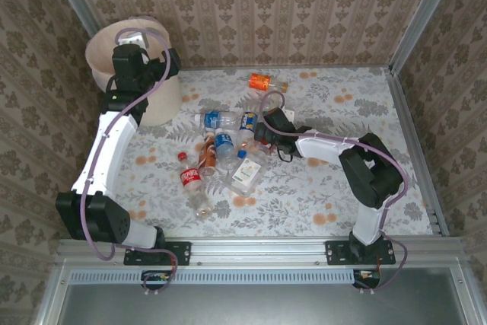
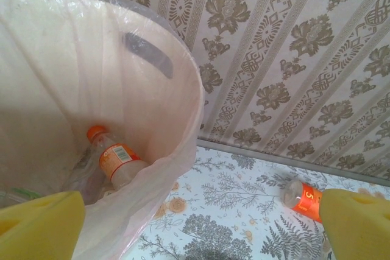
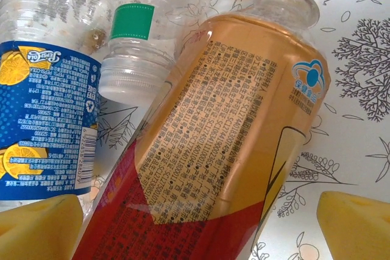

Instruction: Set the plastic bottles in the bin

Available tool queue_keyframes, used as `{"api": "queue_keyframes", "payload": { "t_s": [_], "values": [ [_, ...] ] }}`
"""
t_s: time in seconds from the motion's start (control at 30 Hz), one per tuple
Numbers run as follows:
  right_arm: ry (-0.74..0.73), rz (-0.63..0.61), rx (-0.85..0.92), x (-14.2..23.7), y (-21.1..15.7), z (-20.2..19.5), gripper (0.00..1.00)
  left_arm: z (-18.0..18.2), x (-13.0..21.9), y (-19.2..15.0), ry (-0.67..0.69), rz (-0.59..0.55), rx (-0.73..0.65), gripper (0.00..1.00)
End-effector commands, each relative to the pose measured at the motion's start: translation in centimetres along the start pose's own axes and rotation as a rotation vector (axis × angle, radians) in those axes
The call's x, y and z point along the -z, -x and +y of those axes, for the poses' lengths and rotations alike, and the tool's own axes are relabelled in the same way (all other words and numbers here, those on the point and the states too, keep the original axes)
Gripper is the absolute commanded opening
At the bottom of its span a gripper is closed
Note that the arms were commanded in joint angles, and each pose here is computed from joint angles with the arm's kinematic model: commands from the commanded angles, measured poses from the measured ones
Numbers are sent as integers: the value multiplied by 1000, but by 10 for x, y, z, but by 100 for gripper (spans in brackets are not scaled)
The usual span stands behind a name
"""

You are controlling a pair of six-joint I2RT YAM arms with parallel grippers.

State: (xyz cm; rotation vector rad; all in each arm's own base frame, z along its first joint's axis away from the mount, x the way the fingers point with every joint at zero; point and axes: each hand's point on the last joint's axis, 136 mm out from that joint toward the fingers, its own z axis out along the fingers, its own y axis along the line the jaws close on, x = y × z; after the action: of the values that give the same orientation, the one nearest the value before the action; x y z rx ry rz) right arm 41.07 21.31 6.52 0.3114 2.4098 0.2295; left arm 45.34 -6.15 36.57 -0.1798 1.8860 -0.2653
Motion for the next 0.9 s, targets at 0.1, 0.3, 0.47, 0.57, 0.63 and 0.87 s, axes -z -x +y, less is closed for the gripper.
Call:
{"api": "queue_keyframes", "payload": {
  "t_s": [0.1, 0.3, 0.47, 0.57, 0.63, 0.87],
  "values": [
    [-96, 83, 130, 10, -17, -32, 100, 8, 0, -7, 21, 16, 34, 100],
    [-51, 110, 141, 18, -19, -37, 99, 6, -8, -17, 5, 44, 69, 100],
    [31, 110, 125, 19, -14, -17, 100, 5, -11, -20, -2, 55, 74, 100],
    [1, 118, 142, 10, -17, -21, 100, 6, -11, -21, 4, 59, 70, 100],
    [-24, 138, 166, 2, -24, -26, 100, 7, -11, -21, 9, 61, 68, 100],
    [-59, 118, 230, -4, -28, -39, 86, 6, -10, -21, 5, 65, 70, 100]
  ]
}}
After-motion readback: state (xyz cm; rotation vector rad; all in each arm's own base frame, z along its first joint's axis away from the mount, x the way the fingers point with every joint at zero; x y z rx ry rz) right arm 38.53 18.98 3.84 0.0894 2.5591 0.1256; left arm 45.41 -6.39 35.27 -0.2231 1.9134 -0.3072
